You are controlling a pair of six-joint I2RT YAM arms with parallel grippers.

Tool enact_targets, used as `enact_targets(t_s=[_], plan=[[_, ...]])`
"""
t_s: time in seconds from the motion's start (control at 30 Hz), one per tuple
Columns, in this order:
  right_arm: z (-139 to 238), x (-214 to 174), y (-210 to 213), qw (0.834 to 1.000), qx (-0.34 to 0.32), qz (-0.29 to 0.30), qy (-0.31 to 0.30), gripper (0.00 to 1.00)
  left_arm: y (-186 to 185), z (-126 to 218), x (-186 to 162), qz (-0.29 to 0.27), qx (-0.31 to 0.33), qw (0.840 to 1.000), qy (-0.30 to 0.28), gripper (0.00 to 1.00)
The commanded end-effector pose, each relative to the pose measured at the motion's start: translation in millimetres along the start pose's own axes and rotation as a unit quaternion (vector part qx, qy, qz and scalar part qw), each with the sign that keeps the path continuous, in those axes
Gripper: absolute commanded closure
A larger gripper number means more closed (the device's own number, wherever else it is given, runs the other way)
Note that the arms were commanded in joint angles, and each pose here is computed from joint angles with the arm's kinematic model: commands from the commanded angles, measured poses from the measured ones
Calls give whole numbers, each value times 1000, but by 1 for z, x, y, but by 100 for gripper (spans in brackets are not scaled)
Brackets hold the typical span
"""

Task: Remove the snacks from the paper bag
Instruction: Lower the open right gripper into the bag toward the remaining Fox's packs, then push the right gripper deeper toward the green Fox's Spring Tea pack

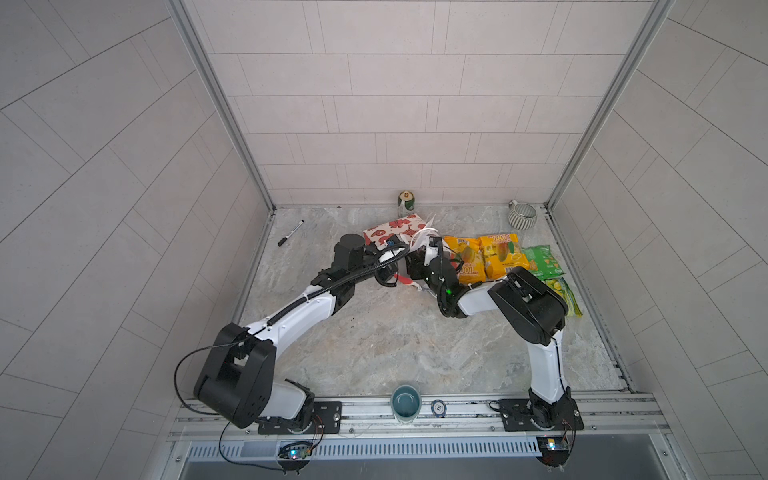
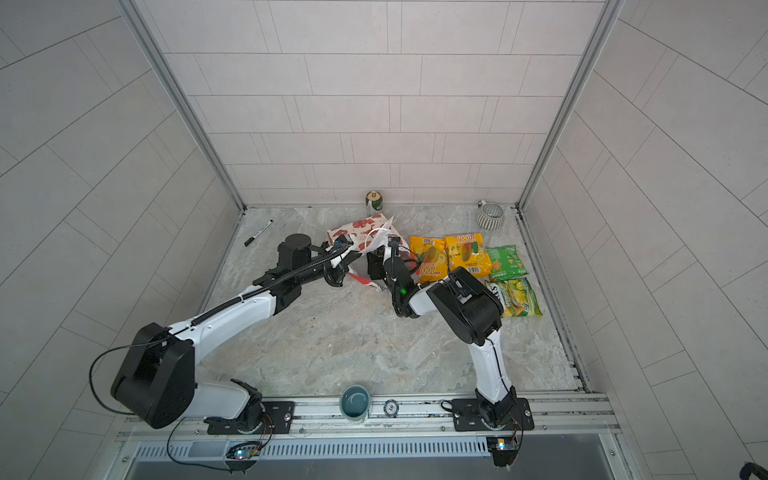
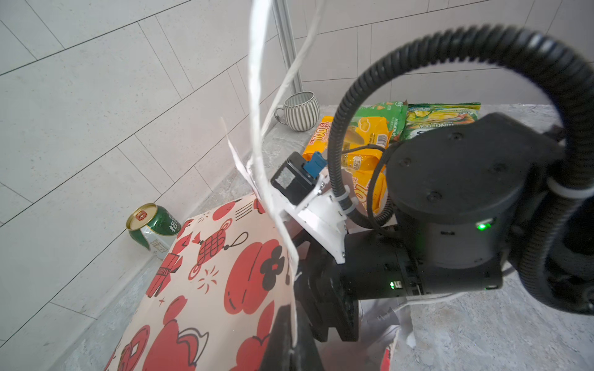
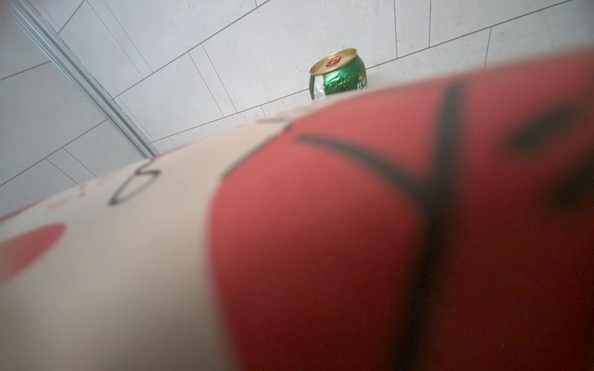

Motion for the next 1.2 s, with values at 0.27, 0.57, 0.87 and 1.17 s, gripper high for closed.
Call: enact_targets(t_s=[0.27,0.57,0.87,1.17], plan=[[28,-13,17,995,37,77,59,48,12,-3,24,10,49,997,-66,100],[9,-12,20,994,-1,78,78,49,2,-1,27,-16,7,996,-82,100],[-17,4,20,996,-39,71,32,38,-4,-1,28,-25,-18,995,-92,100],[-43,-3,10,995,-77,58,30,34,-7,-1,31,-28,-27,994,-100,100]])
Point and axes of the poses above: each gripper's point midway between its finger pads, its own z axis back along the fingers, its own y axis along the line the jaws close on, x = y × z, the point moved 9 cm from there along z, back along the fingers, and after that the axes turned 10 degrees about -z, right-handed, at the moved point
